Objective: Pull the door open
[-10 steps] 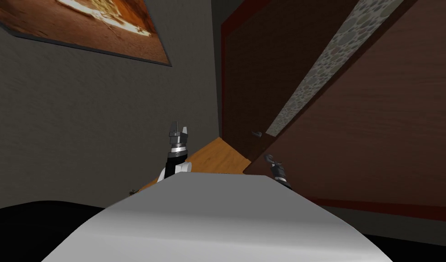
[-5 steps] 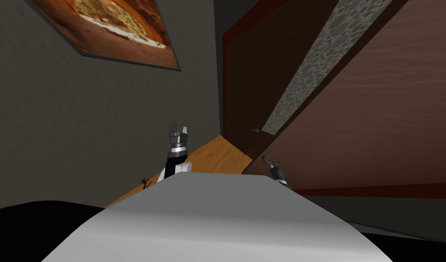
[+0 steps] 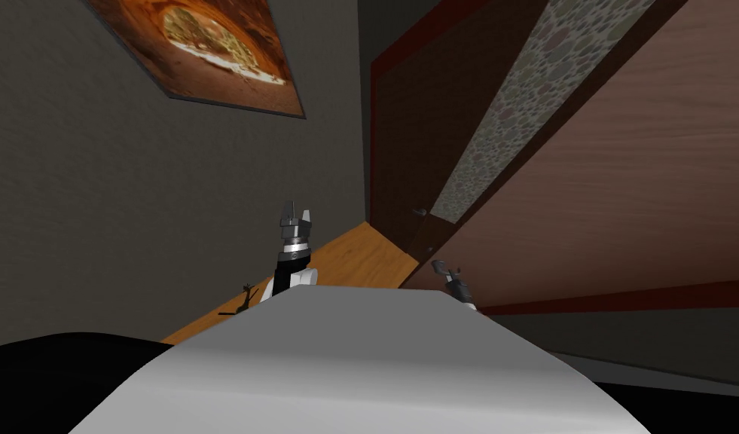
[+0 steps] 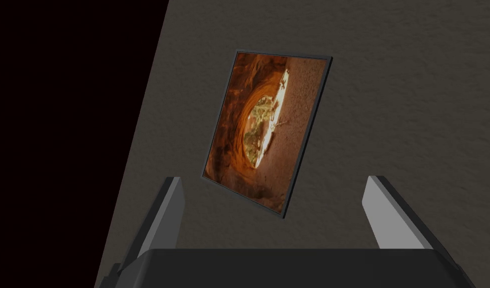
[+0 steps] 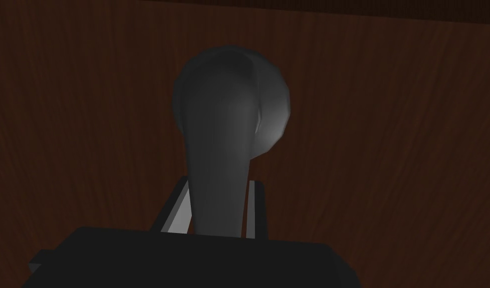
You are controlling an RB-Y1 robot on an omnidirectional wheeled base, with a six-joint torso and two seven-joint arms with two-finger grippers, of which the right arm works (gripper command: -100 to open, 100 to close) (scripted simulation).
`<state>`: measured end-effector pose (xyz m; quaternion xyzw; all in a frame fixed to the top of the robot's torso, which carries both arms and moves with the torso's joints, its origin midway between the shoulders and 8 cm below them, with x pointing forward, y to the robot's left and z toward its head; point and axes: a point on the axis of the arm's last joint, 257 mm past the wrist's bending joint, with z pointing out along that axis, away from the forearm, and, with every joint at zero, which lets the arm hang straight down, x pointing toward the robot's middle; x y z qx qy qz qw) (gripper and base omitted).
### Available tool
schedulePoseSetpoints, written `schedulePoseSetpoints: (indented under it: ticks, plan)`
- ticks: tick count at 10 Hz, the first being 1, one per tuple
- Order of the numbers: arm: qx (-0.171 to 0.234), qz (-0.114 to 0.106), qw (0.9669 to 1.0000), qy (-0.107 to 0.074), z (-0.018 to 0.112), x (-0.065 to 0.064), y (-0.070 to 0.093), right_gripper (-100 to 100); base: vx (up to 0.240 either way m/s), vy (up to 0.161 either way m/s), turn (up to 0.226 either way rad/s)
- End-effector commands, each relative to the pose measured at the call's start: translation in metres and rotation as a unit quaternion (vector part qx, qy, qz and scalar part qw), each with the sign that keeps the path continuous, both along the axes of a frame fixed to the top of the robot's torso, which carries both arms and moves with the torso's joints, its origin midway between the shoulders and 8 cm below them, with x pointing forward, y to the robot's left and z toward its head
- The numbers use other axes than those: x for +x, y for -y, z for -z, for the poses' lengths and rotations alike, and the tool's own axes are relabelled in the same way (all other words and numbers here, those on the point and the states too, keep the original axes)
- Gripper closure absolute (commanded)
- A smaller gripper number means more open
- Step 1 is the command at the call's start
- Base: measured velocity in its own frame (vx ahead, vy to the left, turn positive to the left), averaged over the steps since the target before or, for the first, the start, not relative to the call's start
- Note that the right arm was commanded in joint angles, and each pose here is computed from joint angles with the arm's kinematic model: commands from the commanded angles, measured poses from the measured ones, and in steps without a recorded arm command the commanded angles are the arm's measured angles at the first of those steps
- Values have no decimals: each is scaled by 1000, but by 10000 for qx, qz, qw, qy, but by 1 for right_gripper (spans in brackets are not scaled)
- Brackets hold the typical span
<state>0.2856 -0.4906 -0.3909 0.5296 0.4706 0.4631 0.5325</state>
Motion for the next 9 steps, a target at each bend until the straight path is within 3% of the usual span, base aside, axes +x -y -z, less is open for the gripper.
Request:
schedulePoseSetpoints:
  ticks: [1, 2, 5, 6, 9]
  plan:
    - [14, -204, 9998, 14, 0, -6, -12, 100, -185, -68, 36]
    - [14, -204, 9998, 14, 0, -6, -12, 100, -107, -41, -4]
    - [51, -591, 9982, 25, 1, -18, -34, 100, -148, -58, 34]
    - [22, -494, 9988, 24, 0, -13, -27, 100, -83, -32, 10]
    - [35, -636, 9980, 19, 1, -22, -34, 100, -187, -62, 159]
